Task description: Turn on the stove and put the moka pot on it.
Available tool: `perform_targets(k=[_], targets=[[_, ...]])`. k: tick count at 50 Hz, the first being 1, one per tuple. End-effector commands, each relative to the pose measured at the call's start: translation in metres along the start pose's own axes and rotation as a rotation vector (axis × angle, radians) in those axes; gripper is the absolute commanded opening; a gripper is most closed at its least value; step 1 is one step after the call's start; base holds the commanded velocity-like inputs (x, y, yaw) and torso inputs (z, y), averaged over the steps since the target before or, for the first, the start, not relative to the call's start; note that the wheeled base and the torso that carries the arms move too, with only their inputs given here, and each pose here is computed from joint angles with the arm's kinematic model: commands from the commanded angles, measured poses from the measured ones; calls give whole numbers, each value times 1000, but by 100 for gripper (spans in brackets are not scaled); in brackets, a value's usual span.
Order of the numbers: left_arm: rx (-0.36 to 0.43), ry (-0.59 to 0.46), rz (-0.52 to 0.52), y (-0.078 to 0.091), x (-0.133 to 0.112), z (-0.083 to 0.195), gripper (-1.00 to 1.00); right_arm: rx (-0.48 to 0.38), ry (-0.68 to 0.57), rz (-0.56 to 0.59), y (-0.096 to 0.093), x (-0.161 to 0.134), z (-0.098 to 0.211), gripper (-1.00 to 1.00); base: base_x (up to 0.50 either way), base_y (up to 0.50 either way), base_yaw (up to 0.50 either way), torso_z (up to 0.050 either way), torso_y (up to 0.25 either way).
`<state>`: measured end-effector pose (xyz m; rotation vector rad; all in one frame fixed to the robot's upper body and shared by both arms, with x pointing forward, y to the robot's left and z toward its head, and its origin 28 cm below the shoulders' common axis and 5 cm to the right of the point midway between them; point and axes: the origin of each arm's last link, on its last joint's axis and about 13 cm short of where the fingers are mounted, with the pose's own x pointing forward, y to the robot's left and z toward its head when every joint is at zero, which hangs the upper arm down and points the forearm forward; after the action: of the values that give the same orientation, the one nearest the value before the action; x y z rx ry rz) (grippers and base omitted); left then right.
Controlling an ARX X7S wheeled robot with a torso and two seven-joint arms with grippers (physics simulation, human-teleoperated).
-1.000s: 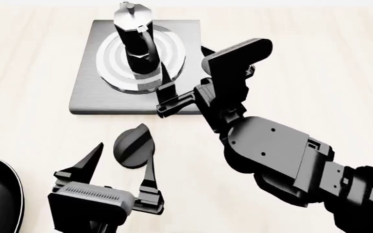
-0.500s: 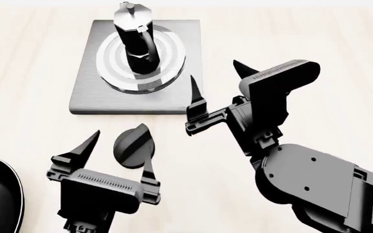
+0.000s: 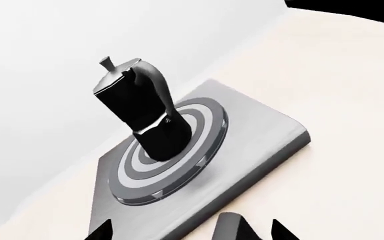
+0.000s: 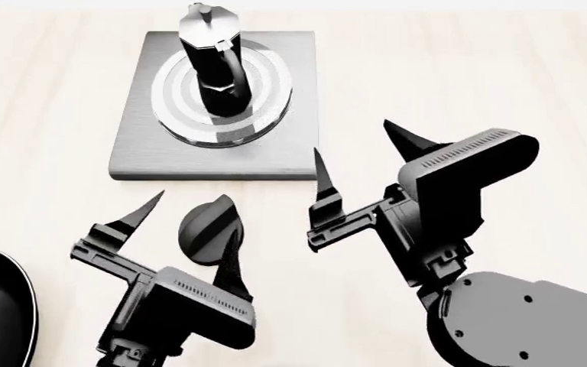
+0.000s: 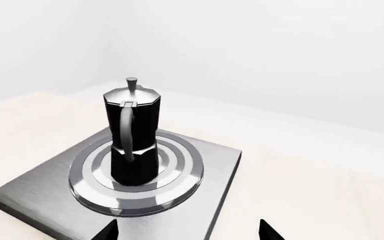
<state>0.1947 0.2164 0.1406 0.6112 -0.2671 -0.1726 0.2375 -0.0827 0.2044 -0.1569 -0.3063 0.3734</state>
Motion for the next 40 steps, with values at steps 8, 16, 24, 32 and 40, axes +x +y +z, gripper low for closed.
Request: perform_targets(k=[8,16,24,32,40], targets=[[160,-2,67,18,-8,4,100,-13,-19,8,1,-29,4,100,0,0,0,0,0],[184,22,121,33,-14,4,100,-4,-28,-76,-13,-38,8,100,0,0,0,0,0],[225,42,176,52,-19,7,100,-1,-41,-149,-26,-47,11,100,0,0,0,0,0],[254,51,231,68,-21,13,100,0,-50,-215,-37,-56,15,100,0,0,0,0,0],[276,80,296,87,-22,15,100,-5,-61,-281,-49,-64,18,100,0,0,0,0,0]])
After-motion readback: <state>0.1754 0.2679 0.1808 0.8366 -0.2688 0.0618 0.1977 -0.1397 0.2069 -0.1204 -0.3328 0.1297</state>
